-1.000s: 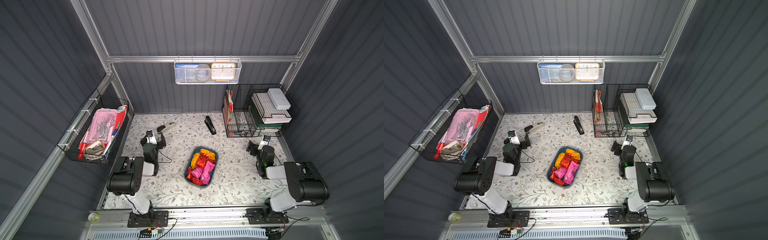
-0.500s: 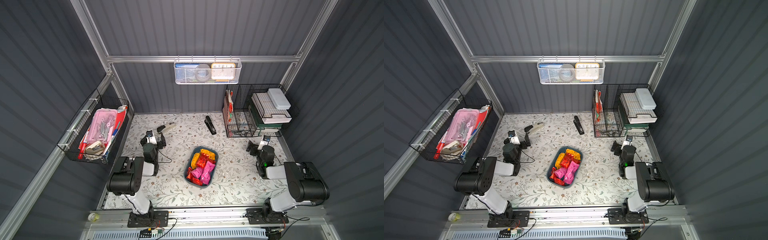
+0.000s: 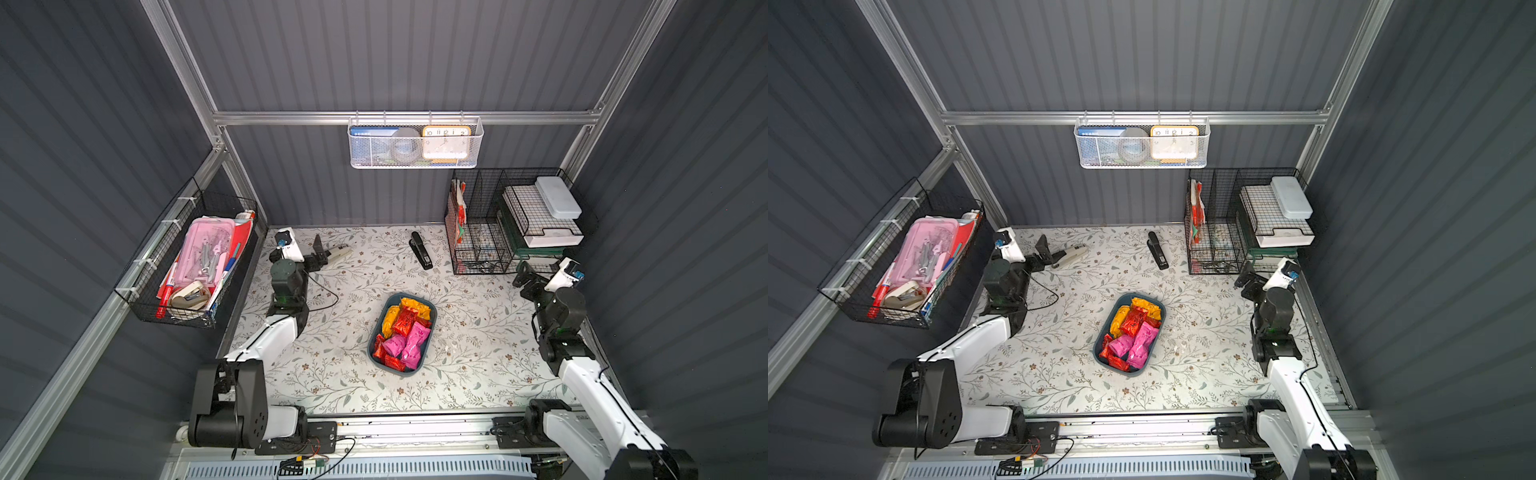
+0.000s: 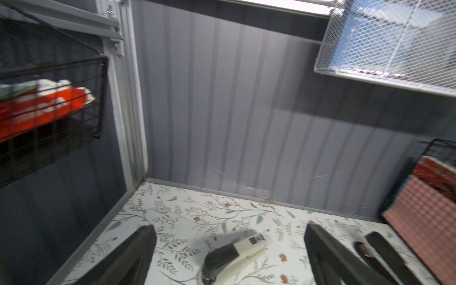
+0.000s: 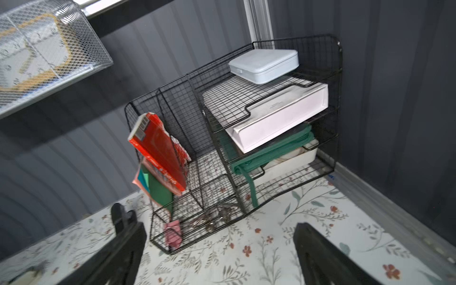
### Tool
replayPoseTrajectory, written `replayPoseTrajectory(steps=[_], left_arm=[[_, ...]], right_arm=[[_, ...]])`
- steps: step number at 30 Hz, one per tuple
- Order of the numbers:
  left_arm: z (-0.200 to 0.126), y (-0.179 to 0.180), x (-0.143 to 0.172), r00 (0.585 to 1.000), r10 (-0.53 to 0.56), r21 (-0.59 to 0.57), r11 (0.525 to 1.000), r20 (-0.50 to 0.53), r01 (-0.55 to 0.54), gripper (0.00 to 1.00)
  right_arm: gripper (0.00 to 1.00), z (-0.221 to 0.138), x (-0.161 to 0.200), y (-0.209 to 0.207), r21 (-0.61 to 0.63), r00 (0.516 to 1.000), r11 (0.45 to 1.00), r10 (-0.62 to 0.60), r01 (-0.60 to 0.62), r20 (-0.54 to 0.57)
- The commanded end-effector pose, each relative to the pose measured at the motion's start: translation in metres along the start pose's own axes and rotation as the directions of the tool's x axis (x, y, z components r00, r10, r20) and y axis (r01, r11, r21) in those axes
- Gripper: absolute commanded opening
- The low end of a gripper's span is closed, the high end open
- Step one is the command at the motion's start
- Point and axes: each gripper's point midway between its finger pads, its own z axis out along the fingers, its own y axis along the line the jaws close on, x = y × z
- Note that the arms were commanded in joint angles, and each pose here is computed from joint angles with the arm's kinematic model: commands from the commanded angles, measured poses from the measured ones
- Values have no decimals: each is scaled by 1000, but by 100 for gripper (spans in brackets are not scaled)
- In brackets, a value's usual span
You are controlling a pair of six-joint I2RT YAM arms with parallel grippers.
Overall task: Take the tea bags out of the storage box
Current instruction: Move the storage box to the center of the board.
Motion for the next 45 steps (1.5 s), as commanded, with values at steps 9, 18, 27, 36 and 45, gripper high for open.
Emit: replayPoseTrajectory(steps=[9, 18, 27, 36, 45], left_arm=[[-36, -72, 82, 824, -181, 209, 918, -537, 338, 99], [-58, -84, 130, 731, -203, 185, 892, -652, 412, 99], [-59, -92, 146, 679, -229, 178, 862, -698, 475, 99], [-81, -86, 153, 655, -244, 141, 868, -715, 477, 95], [-98, -77, 161, 638, -246, 96, 887, -730, 451, 91]], right_arm=[[81, -64, 121, 55, 111, 683, 960, 261, -256, -682], [62, -96, 196, 134, 94, 501, 961, 217, -260, -838], [45, -85, 248, 168, 134, 442, 965, 224, -225, -869], [10, -70, 272, 176, 171, 408, 969, 230, -177, -884], [0, -56, 267, 180, 141, 446, 983, 178, -116, -877]])
